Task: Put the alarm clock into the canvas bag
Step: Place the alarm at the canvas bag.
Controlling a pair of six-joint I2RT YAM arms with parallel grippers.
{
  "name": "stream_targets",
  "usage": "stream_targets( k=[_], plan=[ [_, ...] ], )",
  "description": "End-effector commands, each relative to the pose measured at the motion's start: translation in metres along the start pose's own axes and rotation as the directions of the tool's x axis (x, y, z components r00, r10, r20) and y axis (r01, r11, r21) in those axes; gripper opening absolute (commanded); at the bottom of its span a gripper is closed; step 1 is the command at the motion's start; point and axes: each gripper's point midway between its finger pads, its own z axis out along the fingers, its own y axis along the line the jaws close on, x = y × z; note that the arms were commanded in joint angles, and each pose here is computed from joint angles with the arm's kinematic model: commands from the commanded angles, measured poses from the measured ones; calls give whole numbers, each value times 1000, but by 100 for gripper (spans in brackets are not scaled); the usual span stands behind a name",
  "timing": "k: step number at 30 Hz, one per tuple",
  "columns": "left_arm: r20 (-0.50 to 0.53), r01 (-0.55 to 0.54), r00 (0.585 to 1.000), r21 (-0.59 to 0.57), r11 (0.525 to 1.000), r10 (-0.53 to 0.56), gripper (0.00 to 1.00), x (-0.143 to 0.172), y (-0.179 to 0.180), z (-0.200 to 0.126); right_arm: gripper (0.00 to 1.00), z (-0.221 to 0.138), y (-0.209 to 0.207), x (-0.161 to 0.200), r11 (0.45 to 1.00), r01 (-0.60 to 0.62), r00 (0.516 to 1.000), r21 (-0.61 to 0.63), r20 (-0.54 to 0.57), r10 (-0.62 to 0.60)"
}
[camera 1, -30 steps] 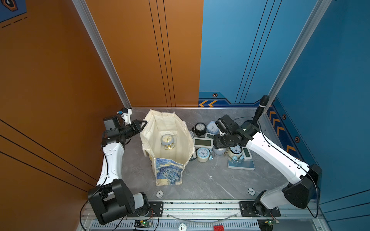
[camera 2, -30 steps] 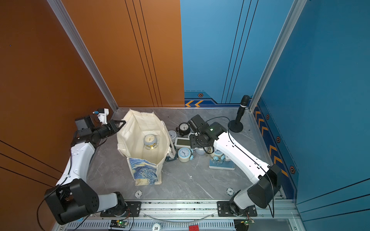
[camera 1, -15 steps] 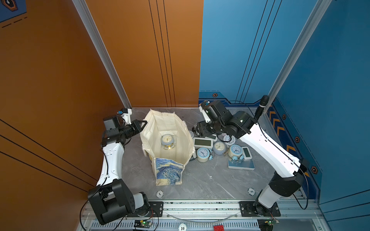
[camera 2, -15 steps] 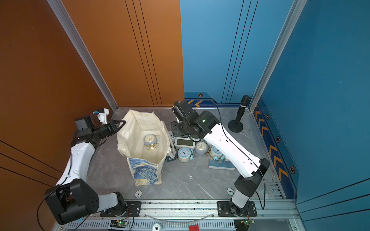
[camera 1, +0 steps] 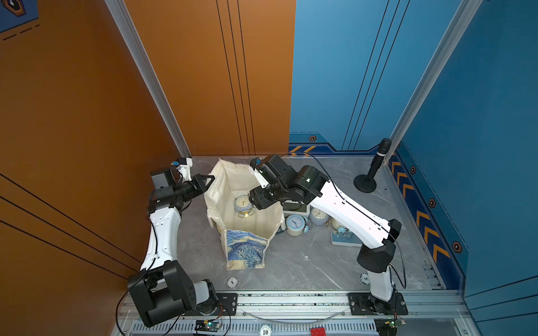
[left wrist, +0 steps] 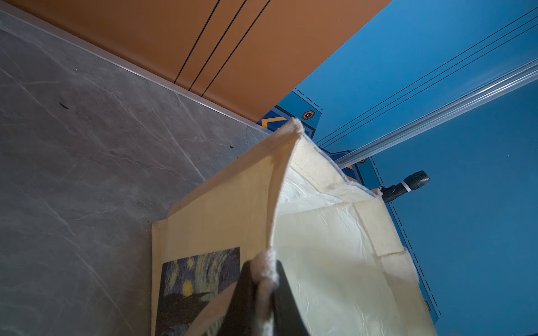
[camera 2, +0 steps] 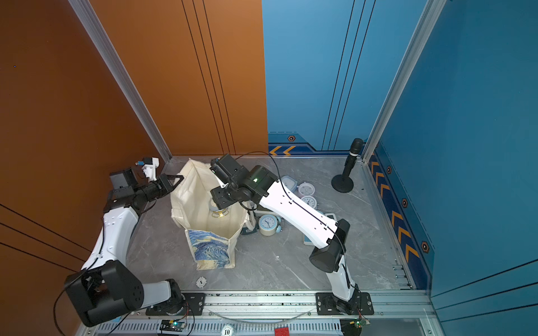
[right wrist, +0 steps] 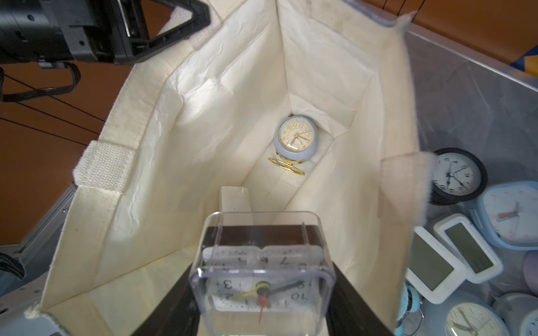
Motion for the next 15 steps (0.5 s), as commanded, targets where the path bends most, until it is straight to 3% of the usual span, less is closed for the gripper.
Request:
stream_targets(
  k=[1,15],
  plan=[
    [-4,-11,1000,12,1000,11,0,4,-4,-1,59,7,21,6,997,30,999,-74,-33,-33],
    [0,-20,1000,21,1000,20,0,3,-8,-2,57,88,63,69,976,-12,958,-215,-281,-50]
  ],
)
